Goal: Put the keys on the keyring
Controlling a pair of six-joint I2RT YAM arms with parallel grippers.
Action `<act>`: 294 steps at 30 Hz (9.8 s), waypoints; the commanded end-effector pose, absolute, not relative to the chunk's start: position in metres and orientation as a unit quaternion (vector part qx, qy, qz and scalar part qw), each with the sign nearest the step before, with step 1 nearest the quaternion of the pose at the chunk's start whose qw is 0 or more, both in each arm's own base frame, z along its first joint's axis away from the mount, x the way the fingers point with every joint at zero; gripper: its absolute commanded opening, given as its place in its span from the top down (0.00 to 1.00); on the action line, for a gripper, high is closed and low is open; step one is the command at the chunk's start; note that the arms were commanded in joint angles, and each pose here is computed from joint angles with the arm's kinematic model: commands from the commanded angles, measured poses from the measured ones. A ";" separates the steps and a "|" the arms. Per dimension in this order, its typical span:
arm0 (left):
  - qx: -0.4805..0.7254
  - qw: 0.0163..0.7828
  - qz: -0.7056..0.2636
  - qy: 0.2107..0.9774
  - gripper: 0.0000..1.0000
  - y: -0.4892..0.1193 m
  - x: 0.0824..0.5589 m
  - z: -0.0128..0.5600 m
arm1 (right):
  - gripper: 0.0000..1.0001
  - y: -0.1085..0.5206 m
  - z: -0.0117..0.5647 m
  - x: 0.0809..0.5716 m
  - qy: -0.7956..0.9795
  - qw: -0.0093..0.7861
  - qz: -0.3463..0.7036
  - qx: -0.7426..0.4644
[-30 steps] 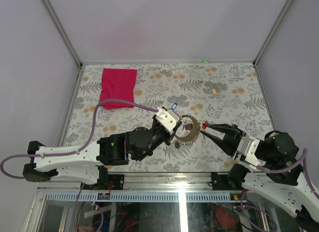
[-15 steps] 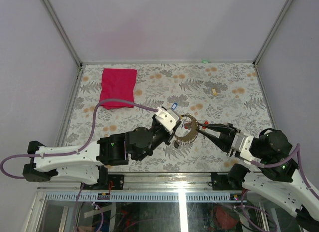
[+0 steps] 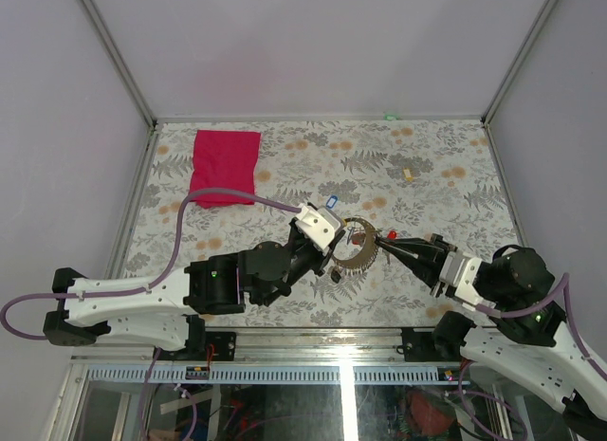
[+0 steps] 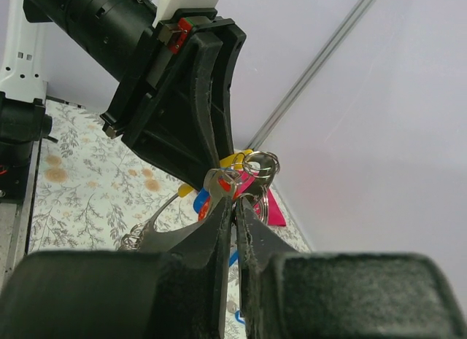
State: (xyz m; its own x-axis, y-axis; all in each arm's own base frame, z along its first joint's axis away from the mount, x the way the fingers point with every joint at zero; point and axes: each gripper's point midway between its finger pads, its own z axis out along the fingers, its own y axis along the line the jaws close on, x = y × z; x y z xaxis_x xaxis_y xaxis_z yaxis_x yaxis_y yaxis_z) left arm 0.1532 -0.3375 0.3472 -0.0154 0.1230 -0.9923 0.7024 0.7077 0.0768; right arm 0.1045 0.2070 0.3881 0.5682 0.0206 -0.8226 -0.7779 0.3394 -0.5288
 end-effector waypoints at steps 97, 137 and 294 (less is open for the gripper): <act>0.272 0.648 -0.272 0.658 1.00 -0.334 0.149 0.380 | 0.83 0.196 0.403 0.122 0.391 0.773 0.277 -0.415; 0.339 0.566 -0.374 0.651 0.97 -0.394 0.110 0.319 | 1.00 0.167 0.403 0.084 0.472 0.666 0.277 -0.507; 0.417 0.580 -0.458 0.529 1.00 -0.389 0.069 0.390 | 0.57 0.163 0.368 0.072 0.537 0.636 0.373 -0.410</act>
